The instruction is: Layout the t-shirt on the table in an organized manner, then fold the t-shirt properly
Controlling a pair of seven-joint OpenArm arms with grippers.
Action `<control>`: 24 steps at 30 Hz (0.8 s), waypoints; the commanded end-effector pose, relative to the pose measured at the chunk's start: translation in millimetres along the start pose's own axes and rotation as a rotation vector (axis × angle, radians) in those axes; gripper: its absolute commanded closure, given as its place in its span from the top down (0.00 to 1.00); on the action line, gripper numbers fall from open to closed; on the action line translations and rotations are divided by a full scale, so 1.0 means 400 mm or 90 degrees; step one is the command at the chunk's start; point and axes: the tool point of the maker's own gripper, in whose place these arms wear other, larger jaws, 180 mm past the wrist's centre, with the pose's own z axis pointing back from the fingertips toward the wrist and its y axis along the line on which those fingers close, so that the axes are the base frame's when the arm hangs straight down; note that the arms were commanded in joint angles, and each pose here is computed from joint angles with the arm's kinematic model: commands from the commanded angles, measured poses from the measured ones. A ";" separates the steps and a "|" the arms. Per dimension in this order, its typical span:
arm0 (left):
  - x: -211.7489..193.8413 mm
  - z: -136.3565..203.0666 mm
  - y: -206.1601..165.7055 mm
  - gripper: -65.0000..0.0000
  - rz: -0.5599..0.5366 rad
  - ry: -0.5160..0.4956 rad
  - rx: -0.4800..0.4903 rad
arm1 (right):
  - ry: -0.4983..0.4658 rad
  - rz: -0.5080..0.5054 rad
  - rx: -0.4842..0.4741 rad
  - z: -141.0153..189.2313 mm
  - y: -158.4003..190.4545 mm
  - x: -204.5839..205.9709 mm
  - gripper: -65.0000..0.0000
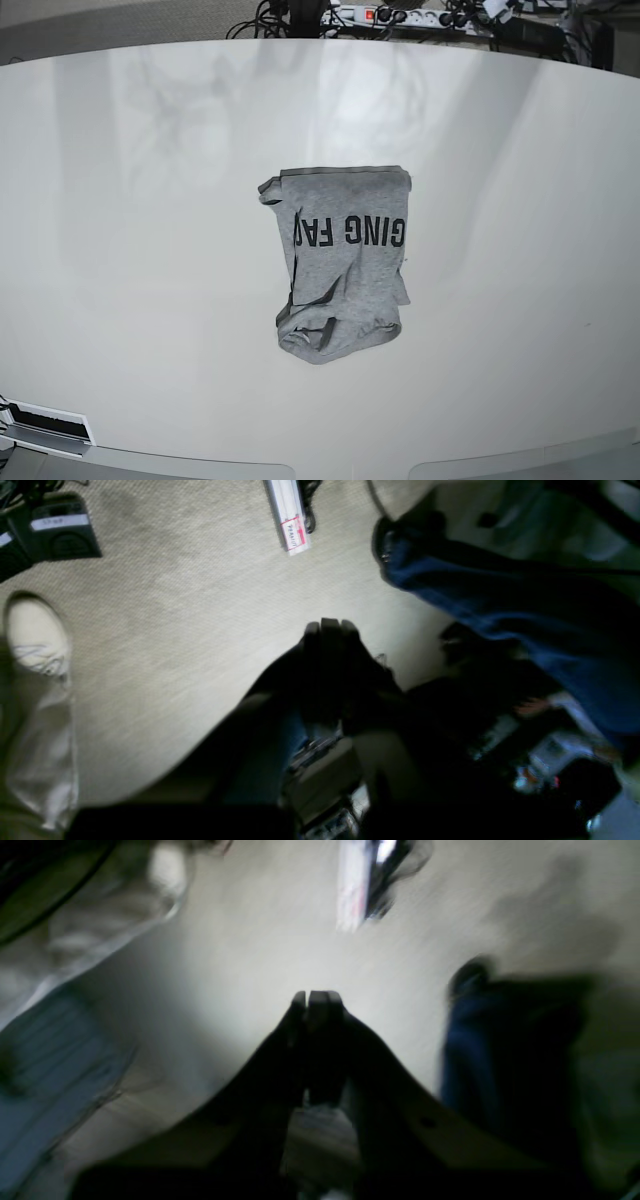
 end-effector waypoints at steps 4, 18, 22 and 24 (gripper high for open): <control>0.014 -0.052 0.008 0.00 0.016 -0.040 0.025 | -0.017 0.049 -0.084 -0.032 -0.037 -0.014 0.00; 0.167 -0.129 0.018 0.00 0.023 -0.231 0.161 | -0.087 0.190 -0.121 -0.109 0.003 0.129 0.00; 0.211 -0.142 -0.007 0.00 0.031 -0.270 0.155 | -0.114 0.225 -0.133 -0.131 0.033 0.203 0.00; 0.250 -0.147 -0.023 0.00 0.029 -0.287 0.146 | -0.142 0.238 -0.138 -0.135 0.050 0.251 0.00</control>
